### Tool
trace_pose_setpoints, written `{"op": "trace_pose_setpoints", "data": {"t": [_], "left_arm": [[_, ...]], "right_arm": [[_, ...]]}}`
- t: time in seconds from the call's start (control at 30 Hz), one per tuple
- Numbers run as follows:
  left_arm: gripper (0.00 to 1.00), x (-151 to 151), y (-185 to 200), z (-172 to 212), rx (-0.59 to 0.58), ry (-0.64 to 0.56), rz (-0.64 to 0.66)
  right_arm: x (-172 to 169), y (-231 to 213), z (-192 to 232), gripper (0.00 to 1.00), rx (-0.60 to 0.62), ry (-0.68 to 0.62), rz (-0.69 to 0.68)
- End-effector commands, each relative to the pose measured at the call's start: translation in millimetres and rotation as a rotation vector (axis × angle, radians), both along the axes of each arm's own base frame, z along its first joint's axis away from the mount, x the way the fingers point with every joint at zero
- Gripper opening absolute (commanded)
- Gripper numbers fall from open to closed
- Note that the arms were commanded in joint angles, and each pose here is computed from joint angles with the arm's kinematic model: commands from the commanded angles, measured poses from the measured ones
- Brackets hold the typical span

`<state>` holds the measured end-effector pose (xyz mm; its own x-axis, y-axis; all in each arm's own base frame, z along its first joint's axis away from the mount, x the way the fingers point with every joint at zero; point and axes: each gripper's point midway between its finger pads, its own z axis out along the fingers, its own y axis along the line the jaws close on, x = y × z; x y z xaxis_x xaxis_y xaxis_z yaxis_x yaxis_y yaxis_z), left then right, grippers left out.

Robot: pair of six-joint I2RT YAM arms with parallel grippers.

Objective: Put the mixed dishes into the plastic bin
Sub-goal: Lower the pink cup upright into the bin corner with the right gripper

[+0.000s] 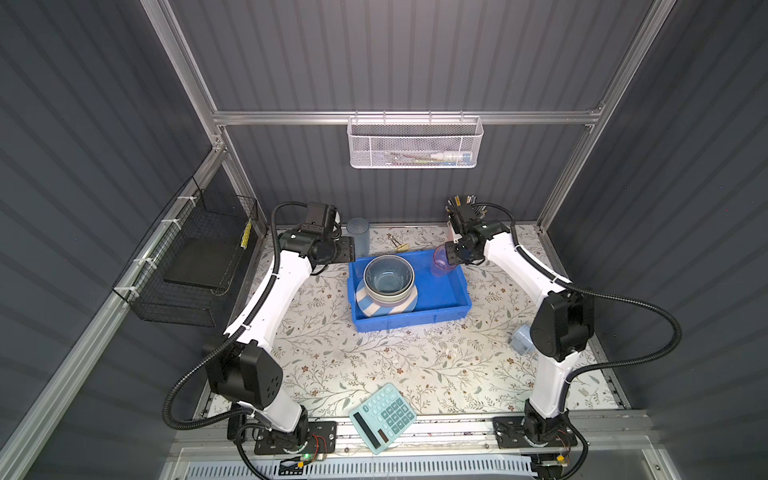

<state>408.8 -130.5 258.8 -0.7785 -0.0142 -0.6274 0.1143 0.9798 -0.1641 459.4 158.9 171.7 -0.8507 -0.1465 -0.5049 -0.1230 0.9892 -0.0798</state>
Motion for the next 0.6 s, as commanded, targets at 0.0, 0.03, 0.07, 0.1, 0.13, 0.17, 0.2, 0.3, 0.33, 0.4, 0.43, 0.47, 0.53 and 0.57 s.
{"op": "trace_pose_setpoints", "data": {"t": [0.0,0.03,0.07,0.1,0.13,0.17,0.2,0.3,0.33,0.4,0.43,0.47,0.53,0.57], "left_arm": [[0.71,-8,7,5,0.008,-0.005,0.017],[0.71,-8,8,4,0.011,-0.003,0.017],[0.71,-9,9,3,0.012,-0.002,0.020],[0.71,-9,10,2,0.015,-0.001,0.021],[0.71,-10,10,1,0.017,0.000,0.020],[0.71,-10,11,0,0.019,0.001,0.022],[0.71,-11,12,0,0.020,0.002,0.024],[0.71,-11,15,-1,0.028,0.003,0.031],[0.71,-11,16,-1,0.030,0.001,0.032],[0.71,-12,19,-2,0.035,0.003,0.036],[0.71,-12,20,-4,0.041,0.006,0.041],[0.71,-12,22,-5,0.049,0.012,0.047],[0.71,-13,24,-8,0.057,0.021,0.052],[0.71,-13,24,-9,0.058,0.020,0.052]], "right_arm": [[8,-2,6,0.00,-0.010,-0.010,-0.004],[9,-2,4,0.00,-0.013,-0.006,-0.004],[11,-2,3,0.00,-0.015,-0.004,-0.005],[12,-3,1,0.00,-0.019,0.000,-0.009],[13,-3,0,0.00,-0.024,0.000,-0.011],[15,-4,-2,0.00,-0.028,0.003,-0.014],[15,-5,-4,0.00,-0.032,0.006,-0.017],[18,-8,-8,0.02,-0.046,0.012,-0.027],[19,-8,-9,0.02,-0.049,0.014,-0.029],[20,-10,-12,0.02,-0.051,0.018,-0.038],[21,-11,-13,0.02,-0.054,0.022,-0.042],[21,-12,-15,0.02,-0.059,0.025,-0.046],[22,-12,-16,0.05,-0.061,0.027,-0.049],[22,-12,-16,0.09,-0.060,0.025,-0.050]]}}
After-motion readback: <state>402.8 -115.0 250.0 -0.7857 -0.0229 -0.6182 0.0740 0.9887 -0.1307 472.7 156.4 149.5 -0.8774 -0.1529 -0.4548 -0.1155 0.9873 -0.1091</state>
